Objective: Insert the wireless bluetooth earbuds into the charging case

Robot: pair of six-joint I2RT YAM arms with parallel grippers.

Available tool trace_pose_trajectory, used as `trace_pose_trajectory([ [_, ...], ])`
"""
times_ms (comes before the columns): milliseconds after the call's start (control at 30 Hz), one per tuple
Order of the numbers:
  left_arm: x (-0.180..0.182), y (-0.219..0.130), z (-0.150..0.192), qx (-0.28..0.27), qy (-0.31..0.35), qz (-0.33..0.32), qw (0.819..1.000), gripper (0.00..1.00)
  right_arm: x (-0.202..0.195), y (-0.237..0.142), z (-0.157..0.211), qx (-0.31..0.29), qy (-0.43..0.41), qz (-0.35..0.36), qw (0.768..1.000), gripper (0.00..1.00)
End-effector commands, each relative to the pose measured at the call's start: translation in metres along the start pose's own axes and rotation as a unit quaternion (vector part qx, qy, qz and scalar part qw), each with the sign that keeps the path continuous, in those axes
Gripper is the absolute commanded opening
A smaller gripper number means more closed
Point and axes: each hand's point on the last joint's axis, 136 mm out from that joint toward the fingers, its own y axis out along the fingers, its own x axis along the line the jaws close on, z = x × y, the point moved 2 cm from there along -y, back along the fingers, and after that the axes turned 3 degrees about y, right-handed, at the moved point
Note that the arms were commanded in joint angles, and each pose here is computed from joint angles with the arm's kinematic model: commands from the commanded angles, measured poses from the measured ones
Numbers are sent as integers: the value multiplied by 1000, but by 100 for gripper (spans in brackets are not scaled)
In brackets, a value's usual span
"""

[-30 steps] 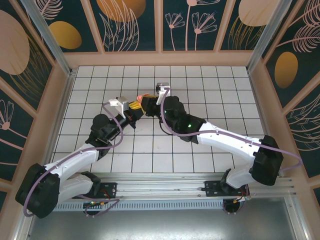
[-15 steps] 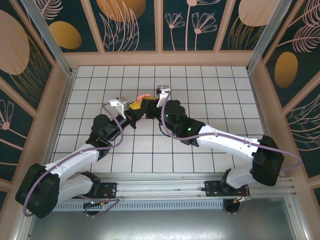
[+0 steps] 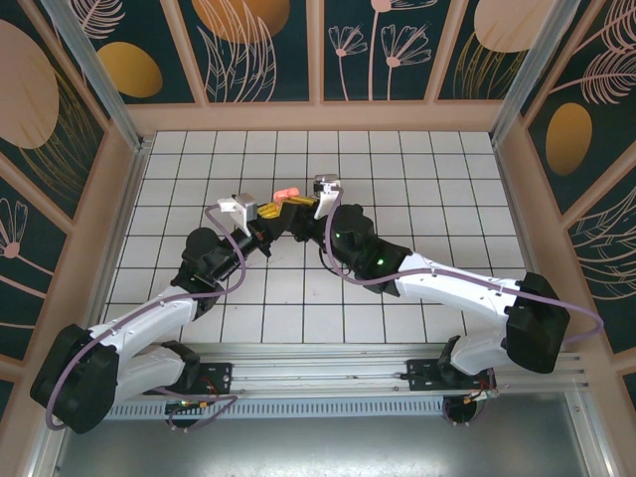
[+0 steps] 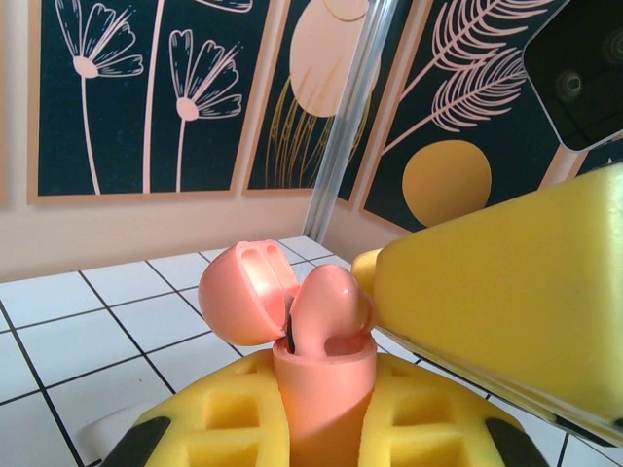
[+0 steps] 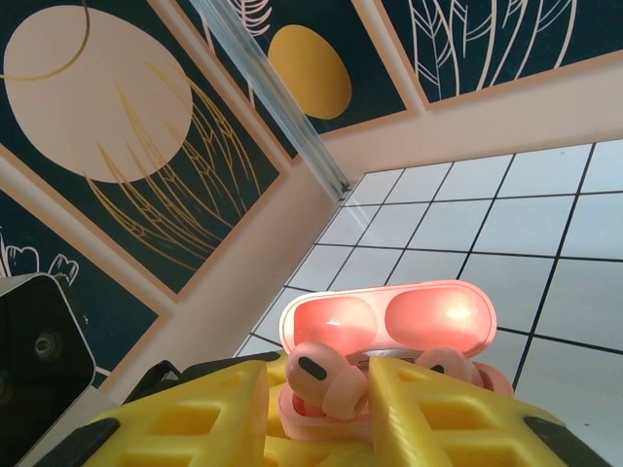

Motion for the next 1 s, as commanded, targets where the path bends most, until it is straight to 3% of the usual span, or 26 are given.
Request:
trace_pose_trajectory([
  [0,-9,-7,-42,-81,21,9,996,0,-1,-4,23,47,-13,3,999,36],
  [467,-11,-9,-39,-79,20,16,997,0,4,-2,12,61,-6,22,998,38],
  [967,-14,-13,-39,-80,20,22,996,0,2,6,-1,97,62,45,992,49],
])
